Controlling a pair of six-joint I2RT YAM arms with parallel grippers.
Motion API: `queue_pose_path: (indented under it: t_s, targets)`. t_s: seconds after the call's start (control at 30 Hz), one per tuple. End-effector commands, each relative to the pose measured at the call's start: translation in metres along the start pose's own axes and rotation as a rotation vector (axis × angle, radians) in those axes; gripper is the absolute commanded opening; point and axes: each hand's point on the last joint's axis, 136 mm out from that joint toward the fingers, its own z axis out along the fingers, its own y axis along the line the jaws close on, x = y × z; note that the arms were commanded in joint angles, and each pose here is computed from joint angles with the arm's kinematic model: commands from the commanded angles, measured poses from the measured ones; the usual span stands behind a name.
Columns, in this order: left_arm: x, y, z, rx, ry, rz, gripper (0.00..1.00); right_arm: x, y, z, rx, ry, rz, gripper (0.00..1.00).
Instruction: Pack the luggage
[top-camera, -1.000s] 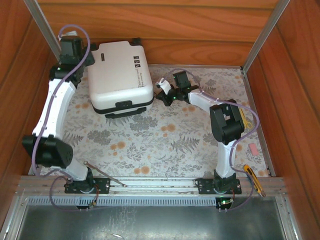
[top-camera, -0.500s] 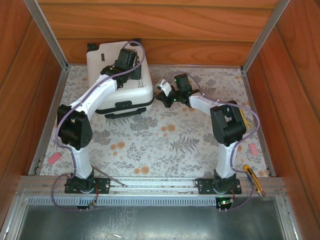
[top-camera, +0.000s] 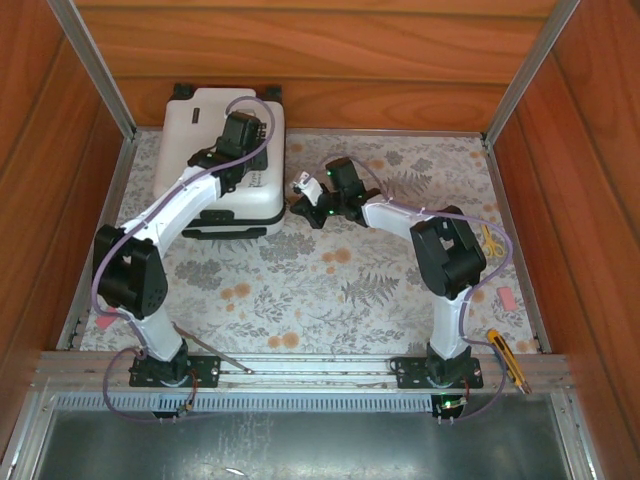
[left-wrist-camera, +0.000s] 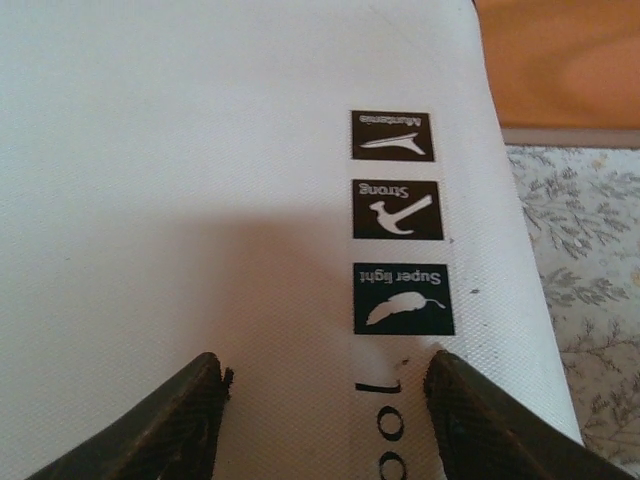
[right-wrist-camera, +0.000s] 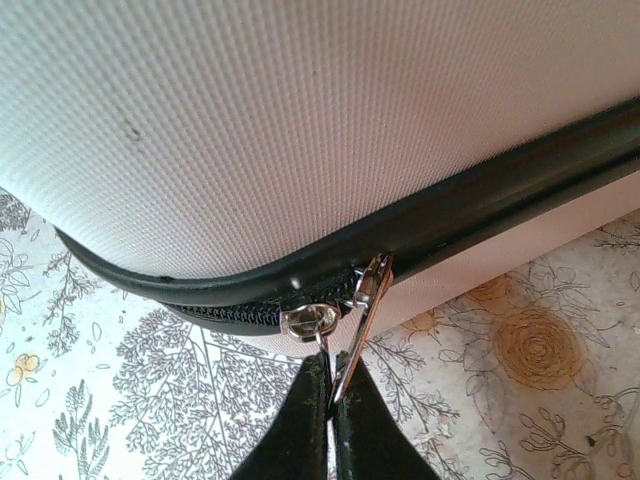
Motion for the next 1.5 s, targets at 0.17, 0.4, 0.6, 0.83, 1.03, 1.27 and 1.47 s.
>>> queue_pose_path:
  t_s: [0.17,0.4,0.6,0.83,1.03,1.27,1.47]
  targets:
    - [0.159,0.063,0.018,-0.191,0.426,-0.14,0.51,-0.04,-0.023,0.013,0.089,-0.039,-0.004,0.0]
    - [0.205,0.07,0.017,-0.221,0.532,-0.158,0.48,-0.044,-0.043,0.02,0.154,-0.033,0.119,0.01]
    - [0.213,0.07,0.012,-0.223,0.54,-0.135,0.48,-0.031,-0.065,0.0,0.297,0.034,0.197,0.59]
    - [0.139,0.073,-0.022,-0.25,0.275,-0.024,0.67,0.001,-0.084,-0.072,0.505,0.058,0.273,0.74]
    - [0.064,0.123,-0.105,-0.321,-0.289,-0.091,0.77,0.051,-0.106,-0.167,0.799,0.039,0.361,0.77]
    - [0.142,0.235,-0.15,-0.552,-0.578,-0.37,0.81,0.124,-0.127,-0.263,1.184,-0.021,0.436,0.99]
    - [0.155,0.246,-0.155,-0.6,-0.593,-0.224,0.81,0.159,-0.123,-0.266,1.145,-0.068,0.478,0.99]
